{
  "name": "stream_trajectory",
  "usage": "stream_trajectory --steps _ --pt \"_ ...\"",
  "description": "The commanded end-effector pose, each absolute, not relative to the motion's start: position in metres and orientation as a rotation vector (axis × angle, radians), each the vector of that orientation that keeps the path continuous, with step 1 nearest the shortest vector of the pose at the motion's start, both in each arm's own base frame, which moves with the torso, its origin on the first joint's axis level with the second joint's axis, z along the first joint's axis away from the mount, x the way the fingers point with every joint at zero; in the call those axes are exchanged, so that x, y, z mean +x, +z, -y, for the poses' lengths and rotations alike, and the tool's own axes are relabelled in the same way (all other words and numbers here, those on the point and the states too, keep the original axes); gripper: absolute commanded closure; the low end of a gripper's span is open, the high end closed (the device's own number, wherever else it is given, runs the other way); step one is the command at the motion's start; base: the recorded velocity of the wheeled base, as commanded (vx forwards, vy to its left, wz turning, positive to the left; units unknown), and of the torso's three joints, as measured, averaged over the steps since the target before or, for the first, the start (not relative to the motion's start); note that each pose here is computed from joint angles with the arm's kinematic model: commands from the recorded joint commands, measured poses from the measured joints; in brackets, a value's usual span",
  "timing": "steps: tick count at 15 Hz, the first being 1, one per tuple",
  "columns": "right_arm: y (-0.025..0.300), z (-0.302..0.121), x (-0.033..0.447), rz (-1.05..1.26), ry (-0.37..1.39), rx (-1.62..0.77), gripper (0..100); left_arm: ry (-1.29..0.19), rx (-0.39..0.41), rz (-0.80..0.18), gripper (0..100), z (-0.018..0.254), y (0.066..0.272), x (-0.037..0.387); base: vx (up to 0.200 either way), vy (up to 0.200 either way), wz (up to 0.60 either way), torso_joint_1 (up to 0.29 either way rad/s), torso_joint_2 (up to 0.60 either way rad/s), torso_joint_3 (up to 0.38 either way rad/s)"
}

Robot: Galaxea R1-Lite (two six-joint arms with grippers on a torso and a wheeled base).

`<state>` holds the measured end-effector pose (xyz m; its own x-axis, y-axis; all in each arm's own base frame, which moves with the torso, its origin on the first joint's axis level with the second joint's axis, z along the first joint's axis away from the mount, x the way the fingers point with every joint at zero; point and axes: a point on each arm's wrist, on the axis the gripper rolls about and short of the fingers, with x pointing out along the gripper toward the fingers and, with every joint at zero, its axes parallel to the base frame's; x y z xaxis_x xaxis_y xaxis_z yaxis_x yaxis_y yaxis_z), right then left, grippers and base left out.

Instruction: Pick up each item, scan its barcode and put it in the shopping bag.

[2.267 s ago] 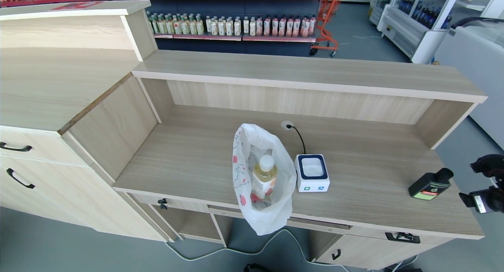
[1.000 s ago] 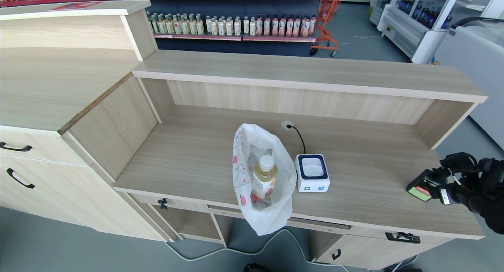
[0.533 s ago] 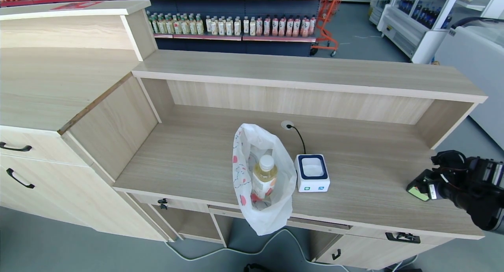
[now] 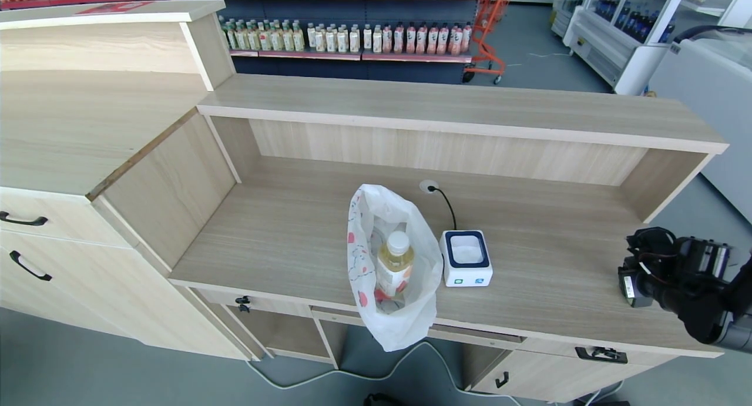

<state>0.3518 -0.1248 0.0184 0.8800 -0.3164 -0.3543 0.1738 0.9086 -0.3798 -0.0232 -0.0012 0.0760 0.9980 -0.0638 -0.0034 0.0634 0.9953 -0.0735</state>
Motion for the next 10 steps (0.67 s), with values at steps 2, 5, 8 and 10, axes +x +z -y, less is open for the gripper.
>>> stream_trajectory --steps 2,5,8,10 --pt "0.017 0.121 0.354 -0.419 -0.251 -0.352 100 -0.064 -0.074 -0.005 0 0.001 0.076 -0.023 0.000 0.000 0.00 0.000 0.00 0.000" --pt "0.037 0.117 0.347 -0.375 -0.255 -0.432 100 -0.064 -0.074 -0.005 0 0.001 0.076 -0.023 0.000 0.000 0.00 0.000 0.00 0.000" --pt "0.118 0.106 0.290 -0.251 -0.293 -0.646 100 -0.064 -0.074 -0.005 0 0.001 0.076 -0.023 0.000 0.000 0.00 0.000 0.00 0.000" --pt "0.156 0.085 0.238 -0.155 -0.268 -0.828 100 -0.064 -0.074 -0.005 0 0.001 0.076 -0.023 0.000 0.000 0.00 0.000 0.00 0.000"
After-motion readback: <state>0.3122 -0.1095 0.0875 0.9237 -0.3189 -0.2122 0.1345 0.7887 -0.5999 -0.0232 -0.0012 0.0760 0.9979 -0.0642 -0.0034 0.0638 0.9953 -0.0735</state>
